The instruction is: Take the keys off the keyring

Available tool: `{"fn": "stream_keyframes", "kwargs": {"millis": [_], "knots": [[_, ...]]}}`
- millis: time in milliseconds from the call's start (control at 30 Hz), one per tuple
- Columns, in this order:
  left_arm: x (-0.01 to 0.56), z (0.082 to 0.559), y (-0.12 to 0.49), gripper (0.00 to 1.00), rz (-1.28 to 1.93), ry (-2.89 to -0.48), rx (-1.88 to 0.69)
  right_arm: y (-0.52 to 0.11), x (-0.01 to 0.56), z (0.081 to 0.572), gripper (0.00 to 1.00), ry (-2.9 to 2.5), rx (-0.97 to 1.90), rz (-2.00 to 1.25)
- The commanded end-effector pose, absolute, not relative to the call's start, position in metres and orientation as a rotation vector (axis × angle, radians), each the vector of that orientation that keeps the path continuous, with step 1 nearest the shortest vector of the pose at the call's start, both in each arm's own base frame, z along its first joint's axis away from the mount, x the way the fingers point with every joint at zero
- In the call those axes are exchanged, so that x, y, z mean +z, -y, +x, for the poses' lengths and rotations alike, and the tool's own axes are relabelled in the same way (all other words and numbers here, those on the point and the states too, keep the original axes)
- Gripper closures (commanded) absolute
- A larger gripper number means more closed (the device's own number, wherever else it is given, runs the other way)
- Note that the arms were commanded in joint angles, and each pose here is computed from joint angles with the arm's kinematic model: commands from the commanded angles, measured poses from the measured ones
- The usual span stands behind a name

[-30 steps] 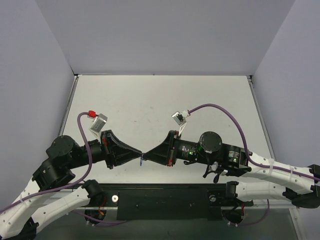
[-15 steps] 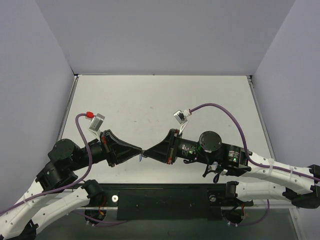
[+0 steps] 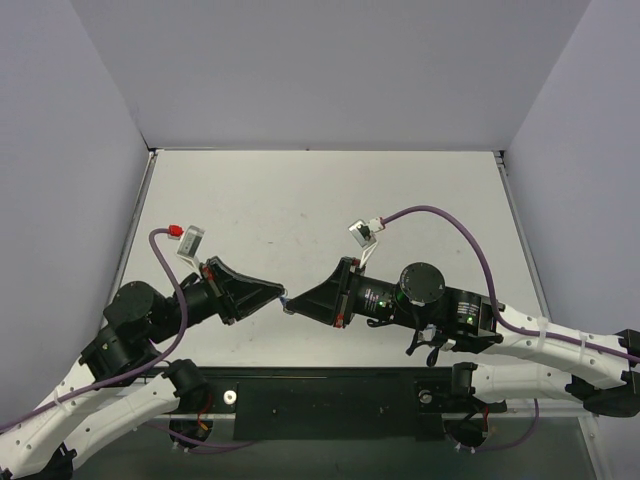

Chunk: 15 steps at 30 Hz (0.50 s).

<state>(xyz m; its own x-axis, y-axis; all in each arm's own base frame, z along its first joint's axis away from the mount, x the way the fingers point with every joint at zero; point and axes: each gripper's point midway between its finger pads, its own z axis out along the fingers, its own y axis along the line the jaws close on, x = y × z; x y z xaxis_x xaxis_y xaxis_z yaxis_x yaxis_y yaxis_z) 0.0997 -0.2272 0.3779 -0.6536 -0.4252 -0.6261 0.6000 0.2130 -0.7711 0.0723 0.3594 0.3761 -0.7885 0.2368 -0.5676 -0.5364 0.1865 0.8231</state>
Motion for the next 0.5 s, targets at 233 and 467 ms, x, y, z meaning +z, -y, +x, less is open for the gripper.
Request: {"fn": "stream_keyframes", "kwargs": {"millis": [233, 467], "knots": [[0.399, 0.104, 0.222, 1.00, 0.114, -1.578, -1.589, -0.355, 0.404, 0.066, 1.00, -1.772, 1.741, -0.283], [0.390, 0.108, 0.214, 1.00, 0.106, -1.630, -1.503, -0.349, 0.389, 0.071, 1.00, -1.809, 1.690, -0.259]]}}
